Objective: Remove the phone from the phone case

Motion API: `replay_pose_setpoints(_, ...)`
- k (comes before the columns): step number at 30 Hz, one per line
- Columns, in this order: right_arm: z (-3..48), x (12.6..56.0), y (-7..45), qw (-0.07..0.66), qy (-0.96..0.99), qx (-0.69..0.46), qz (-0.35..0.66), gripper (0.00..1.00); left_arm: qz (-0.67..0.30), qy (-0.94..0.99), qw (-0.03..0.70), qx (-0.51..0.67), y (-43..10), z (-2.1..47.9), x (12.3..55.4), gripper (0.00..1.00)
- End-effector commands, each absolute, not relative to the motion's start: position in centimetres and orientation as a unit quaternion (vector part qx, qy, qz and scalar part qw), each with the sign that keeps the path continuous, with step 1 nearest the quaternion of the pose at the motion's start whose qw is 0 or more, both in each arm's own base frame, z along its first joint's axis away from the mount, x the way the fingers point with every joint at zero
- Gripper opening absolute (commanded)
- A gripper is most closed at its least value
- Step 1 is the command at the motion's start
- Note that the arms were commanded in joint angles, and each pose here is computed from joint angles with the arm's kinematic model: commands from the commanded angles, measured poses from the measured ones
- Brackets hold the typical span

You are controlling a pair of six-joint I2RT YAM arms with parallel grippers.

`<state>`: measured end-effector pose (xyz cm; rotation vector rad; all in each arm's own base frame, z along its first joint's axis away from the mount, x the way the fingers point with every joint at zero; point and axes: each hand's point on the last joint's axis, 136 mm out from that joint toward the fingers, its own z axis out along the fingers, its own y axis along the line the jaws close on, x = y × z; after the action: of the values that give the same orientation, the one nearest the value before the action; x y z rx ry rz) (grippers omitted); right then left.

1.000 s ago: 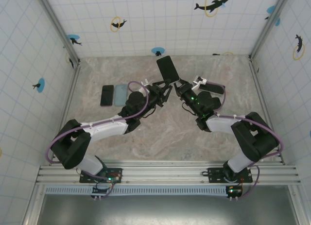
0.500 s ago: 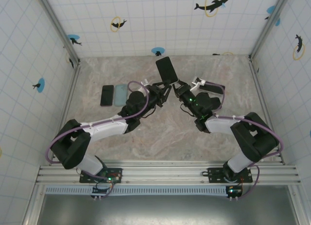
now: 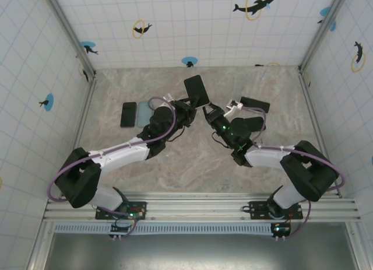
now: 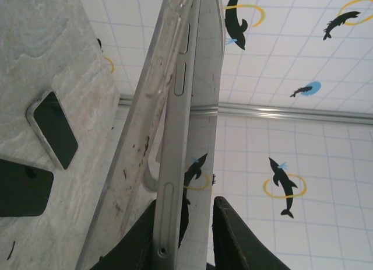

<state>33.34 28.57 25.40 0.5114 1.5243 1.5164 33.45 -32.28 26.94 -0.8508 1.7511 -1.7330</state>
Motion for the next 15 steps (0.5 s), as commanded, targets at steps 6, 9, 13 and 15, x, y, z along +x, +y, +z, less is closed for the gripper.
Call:
replay_pose_setpoints(6,27.8,33.0,26.8,0.486,0.583,0.239,0.606,0.0,-0.662,0.614,0.28,-0.327,-31.6,29.3,34.6,0.1)
replay_pose_setpoints(9,27.3,33.5,26.5,0.489,0.592,0.242,0.593,0.0,-0.665,0.613,0.28,-0.322,-31.7,29.8,34.4,0.02)
replay_pose_setpoints(13,26.3,34.1,26.2,0.488,0.602,0.252,0.58,0.0,-0.673,0.616,0.274,-0.305,-32.3,30.6,34.2,0.0)
replay_pose_setpoints(15,25.7,34.5,26.0,0.488,0.605,0.26,0.572,0.0,-0.68,0.614,0.268,-0.296,-32.8,31.2,34.1,0.0)
